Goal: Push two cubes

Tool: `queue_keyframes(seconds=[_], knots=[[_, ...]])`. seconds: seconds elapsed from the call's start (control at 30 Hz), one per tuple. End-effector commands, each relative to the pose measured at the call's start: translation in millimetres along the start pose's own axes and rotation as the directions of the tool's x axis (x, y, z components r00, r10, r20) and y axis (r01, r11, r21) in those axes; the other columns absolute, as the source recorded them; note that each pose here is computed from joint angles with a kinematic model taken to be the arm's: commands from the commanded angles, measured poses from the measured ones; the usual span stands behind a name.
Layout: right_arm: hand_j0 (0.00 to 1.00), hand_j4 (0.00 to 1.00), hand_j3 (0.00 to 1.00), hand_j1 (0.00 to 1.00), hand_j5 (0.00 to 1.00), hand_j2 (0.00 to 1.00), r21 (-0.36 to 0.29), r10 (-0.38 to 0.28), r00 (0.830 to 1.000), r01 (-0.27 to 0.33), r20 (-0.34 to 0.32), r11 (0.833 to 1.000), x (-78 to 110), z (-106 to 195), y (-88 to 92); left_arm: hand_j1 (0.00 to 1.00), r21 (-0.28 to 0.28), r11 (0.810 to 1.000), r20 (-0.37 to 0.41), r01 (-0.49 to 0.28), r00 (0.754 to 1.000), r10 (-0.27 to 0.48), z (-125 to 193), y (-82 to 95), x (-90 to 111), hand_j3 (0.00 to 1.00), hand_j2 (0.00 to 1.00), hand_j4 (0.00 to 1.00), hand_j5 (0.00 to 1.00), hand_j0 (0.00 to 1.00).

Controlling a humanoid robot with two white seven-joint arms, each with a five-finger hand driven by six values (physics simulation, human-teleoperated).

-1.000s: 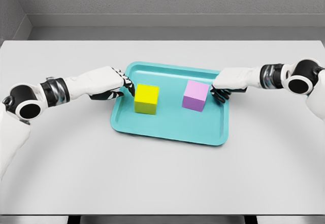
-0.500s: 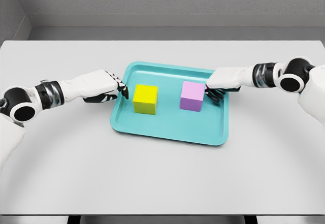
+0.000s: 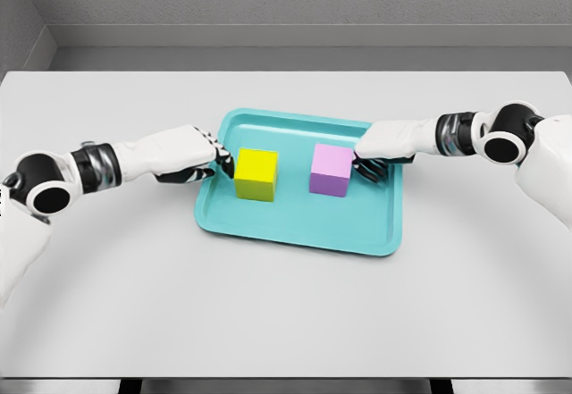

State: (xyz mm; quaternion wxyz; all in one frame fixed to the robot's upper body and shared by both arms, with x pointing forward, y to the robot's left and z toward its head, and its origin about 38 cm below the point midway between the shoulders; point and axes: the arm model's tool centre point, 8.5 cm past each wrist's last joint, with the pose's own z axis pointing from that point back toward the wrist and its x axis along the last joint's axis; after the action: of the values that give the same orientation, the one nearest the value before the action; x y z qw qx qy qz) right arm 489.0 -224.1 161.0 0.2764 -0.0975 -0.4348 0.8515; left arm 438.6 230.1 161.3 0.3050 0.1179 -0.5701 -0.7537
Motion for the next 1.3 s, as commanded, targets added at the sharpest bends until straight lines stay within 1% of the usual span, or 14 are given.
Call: queue_keyframes(seconds=[0.0, 0.17, 0.27, 0.33, 0.47, 0.5, 0.6, 0.63, 0.8, 1.03, 1.1, 1.2, 1.27], knots=[[0.1, 0.1, 0.1, 0.1, 0.1, 0.1, -0.004, -0.002, 1.0, 0.002, 0.005, 1.0, 1.5, -1.4, -1.2, 0.52, -0.007, 1.0, 0.013, 0.0, 1.0, 0.0, -3.6, -2.2, 3.6, 0.52, 0.52, 0.52, 0.52, 0.52], [0.1, 0.1, 0.1, 0.1, 0.1, 0.1, -0.008, 0.001, 1.0, -0.001, 0.009, 1.0, 3.0, -2.9, -3.3, 0.51, -0.004, 1.0, 0.019, 0.004, 1.0, -0.004, -5.1, -1.0, 6.0, 0.51, 0.51, 0.51, 0.51, 0.51], [0.1, 0.1, 0.1, 0.1, 0.1, 0.1, -0.014, 0.007, 1.0, -0.007, 0.019, 1.0, 6.2, -6.9, -7.8, 0.51, -0.003, 1.0, 0.023, 0.001, 1.0, -0.001, -6.8, -1.5, 7.0, 0.51, 0.51, 0.51, 0.51, 0.51], [0.1, 0.1, 0.1, 0.1, 0.1, 0.1, -0.015, 0.007, 1.0, -0.007, 0.02, 1.0, 6.7, -7.5, -8.1, 0.51, -0.016, 1.0, 0.035, 0.006, 0.999, -0.006, -10.9, -4.3, 10.9, 0.51, 0.51, 0.51, 0.51, 0.51], [0.1, 0.1, 0.1, 0.1, 0.1, 0.1, -0.016, 0.009, 1.0, -0.008, 0.023, 1.0, 7.7, -9.1, -9.2, 0.5, -0.008, 1.0, 0.051, 0.002, 0.999, -0.001, -19.3, -4.4, 17.0, 0.5, 0.5, 0.5, 0.5, 0.5], [0.1, 0.1, 0.1, 0.1, 0.1, 0.1, -0.014, 0.006, 1.0, -0.006, 0.022, 1.0, 7.0, -9.0, -8.5, 0.5, -0.017, 1.0, 0.063, 0.002, 0.998, -0.001, -23.4, -7.1, 20.8, 0.5, 0.5, 0.5, 0.5, 0.5], [0.1, 0.1, 0.1, 0.1, 0.1, 0.1, -0.018, 0.004, 1.0, -0.003, 0.013, 1.0, 3.6, -6.8, -11.1, 0.5, -0.012, 1.0, 0.072, -0.001, 0.997, 0.001, -27.5, -6.8, 24.2, 0.5, 0.5, 0.5, 0.5, 0.5], [0.1, 0.1, 0.1, 0.1, 0.1, 0.1, -0.014, -0.005, 1.0, 0.005, 0.002, 1.0, -0.8, -5.3, -9.8, 0.5, -0.01, 1.0, 0.075, -0.001, 0.997, 0.002, -29.0, -6.6, 25.3, 0.5, 0.5, 0.5, 0.5, 0.5], [0.1, 0.1, 0.1, 0.1, 0.1, 0.1, -0.007, -0.019, 1.0, 0.019, -0.019, 1.0, -8.6, -2.4, -8.0, 0.5, -0.008, 1.0, 0.08, -0.002, 0.997, 0.002, -31.2, -6.6, 27.1, 0.5, 0.5, 0.5, 0.5, 0.5], [0.1, 0.1, 0.1, 0.1, 0.1, 0.1, -0.015, -0.013, 1.0, 0.012, -0.02, 1.0, -8.9, -0.9, -12.9, 0.5, -0.023, 1.0, 0.051, -0.018, 0.999, 0.02, -25.1, -12.0, 15.8, 0.5, 0.5, 0.5, 0.5, 0.5], [0.1, 0.1, 0.1, 0.1, 0.1, 0.1, -0.016, -0.011, 1.0, 0.01, -0.02, 1.0, -8.7, -0.4, -13.2, 0.5, -0.031, 0.999, 0.042, -0.041, 0.998, 0.042, -27.3, -17.4, 11.8, 0.5, 0.5, 0.5, 0.5, 0.5], [0.1, 0.1, 0.1, 0.1, 0.1, 0.1, -0.015, -0.009, 1.0, 0.009, -0.022, 1.0, -9.5, -0.7, -15.0, 0.5, -0.028, 0.999, 0.044, -0.042, 0.998, 0.043, -29.3, -16.4, 12.5, 0.5, 0.5, 0.5, 0.5, 0.5], [0.1, 0.1, 0.1, 0.1, 0.1, 0.1, -0.014, -0.011, 1.0, 0.01, -0.021, 1.0, -9.3, -1.0, -14.2, 0.5, -0.034, 0.998, 0.032, -0.049, 0.998, 0.05, -30.0, -16.0, 6.5, 0.5, 0.5, 0.5, 0.5, 0.5]])
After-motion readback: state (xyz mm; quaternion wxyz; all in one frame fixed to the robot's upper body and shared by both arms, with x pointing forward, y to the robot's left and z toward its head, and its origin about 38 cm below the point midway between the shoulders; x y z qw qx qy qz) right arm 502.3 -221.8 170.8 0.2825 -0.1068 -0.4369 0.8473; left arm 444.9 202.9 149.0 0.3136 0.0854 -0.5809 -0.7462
